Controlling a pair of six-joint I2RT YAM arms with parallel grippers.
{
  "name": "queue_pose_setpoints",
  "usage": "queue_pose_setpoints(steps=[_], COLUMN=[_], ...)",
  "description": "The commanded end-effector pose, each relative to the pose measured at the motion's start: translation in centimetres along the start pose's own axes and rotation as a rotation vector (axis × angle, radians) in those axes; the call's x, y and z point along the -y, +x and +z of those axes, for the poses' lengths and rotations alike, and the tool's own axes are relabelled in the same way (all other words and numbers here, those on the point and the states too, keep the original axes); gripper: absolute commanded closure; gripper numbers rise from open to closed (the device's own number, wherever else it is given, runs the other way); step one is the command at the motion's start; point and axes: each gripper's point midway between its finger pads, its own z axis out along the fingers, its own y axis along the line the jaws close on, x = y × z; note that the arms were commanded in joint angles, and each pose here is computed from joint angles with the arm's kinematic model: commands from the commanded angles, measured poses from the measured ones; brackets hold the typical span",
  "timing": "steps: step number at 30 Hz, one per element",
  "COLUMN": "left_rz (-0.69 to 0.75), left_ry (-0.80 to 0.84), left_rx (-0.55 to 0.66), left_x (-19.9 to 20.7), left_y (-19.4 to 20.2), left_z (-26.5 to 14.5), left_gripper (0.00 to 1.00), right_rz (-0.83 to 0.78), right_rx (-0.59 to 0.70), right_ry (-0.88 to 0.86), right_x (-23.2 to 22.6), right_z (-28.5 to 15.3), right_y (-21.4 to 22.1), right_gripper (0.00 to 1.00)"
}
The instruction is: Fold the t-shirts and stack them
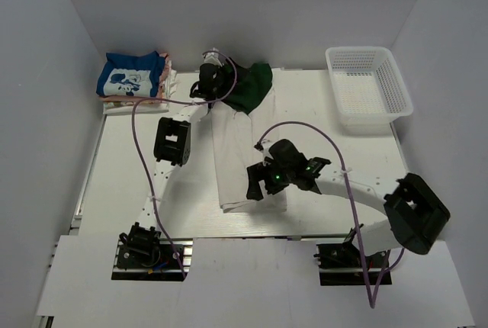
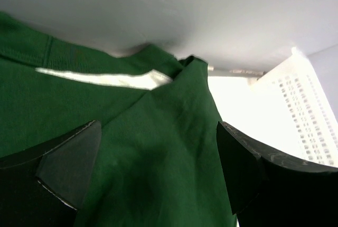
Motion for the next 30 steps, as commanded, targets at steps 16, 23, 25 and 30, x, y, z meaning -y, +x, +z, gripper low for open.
queue_pose_setpoints(steps=[16, 23, 25, 30], left_rz=[0.228, -0.039, -0.098, -0.143], left_ry=[0.321, 0.008, -0.009, -0.076], left_rx=[-0.192, -0.425, -0.479, -0.619], left_x=[25.3, 17.3, 16.9, 15.8], left_y=[-7.7, 8.3, 10.9, 16.2], left_z=[-22.2, -37.5, -40.1, -46.2], left_gripper=[0.0, 0.0, 0.0, 0.0], right_rz=[0.183, 0.223, 0.249, 0.287], right_rx=[0.45, 0.387, 0.339, 0.263], right_ry=[0.182, 0.266, 0.285, 0.277], right_x=[2.1, 4.2, 4.9, 5.4], right_z=[-8.2, -8.0, -7.4, -6.4], right_y=[-4.9, -1.8, 0.0, 2.7], right_gripper=[0.1, 0.1, 0.1, 0.1])
